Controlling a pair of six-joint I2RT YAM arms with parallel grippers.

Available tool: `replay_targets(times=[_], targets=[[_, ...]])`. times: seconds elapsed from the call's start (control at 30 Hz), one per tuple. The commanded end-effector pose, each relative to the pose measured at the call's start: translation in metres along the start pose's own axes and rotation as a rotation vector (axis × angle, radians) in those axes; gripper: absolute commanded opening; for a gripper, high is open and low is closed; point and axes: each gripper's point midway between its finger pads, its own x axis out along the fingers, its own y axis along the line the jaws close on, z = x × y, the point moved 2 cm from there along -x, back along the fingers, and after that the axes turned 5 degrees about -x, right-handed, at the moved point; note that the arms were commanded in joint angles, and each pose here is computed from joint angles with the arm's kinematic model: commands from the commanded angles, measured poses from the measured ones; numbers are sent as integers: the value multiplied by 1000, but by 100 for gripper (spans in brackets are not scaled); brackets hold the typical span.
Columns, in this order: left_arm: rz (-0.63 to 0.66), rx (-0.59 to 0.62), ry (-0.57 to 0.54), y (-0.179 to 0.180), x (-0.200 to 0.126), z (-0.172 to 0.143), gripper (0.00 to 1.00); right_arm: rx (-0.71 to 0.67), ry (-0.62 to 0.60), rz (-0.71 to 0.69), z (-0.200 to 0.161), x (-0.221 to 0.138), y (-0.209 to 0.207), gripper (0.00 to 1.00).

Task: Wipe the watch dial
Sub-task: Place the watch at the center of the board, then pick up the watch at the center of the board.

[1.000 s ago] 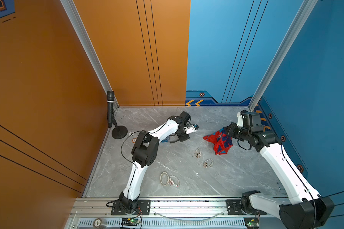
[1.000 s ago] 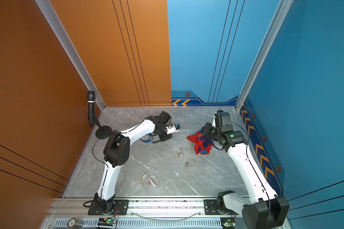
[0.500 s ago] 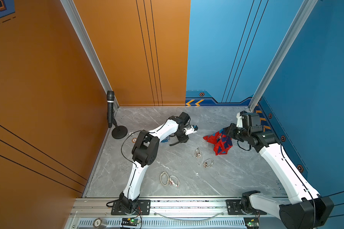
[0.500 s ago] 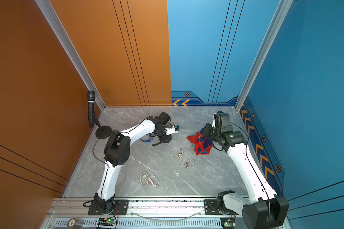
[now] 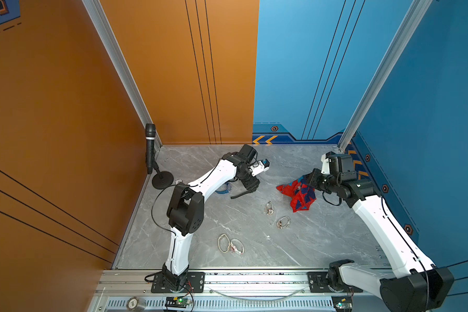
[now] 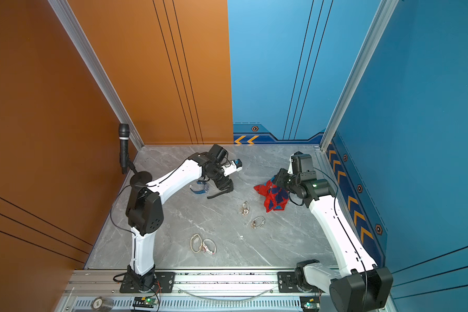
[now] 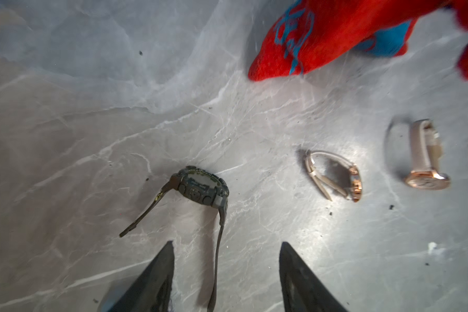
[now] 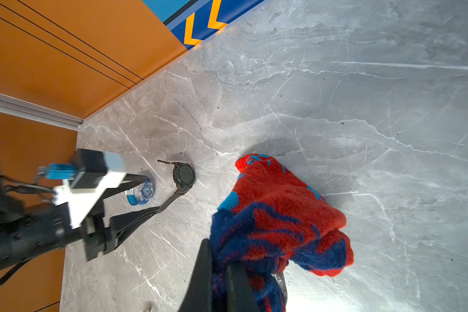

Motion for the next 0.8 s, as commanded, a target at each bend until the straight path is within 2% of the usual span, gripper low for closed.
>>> replay_targets(times=[0.0,0.1,0.3,0.57,0.77], targets=[[-23,-102,34,-36,-2,-5,59,-13,6,-20,-8,-7,-4,0],[-45,-261,104,-54,2,-14,49,-22,1,-42,-9,-11,-8,0],[-134,-533,169,-90,15,-21,47,-40,-2,-126,-12,-21,-22,0],[-162,-682,224,-104,49,-16,40,-39,31,-130,-25,-18,-29,1],[-153,-721,261,-100,77,-17,37,-46,52,-146,-32,-12,-35,0]])
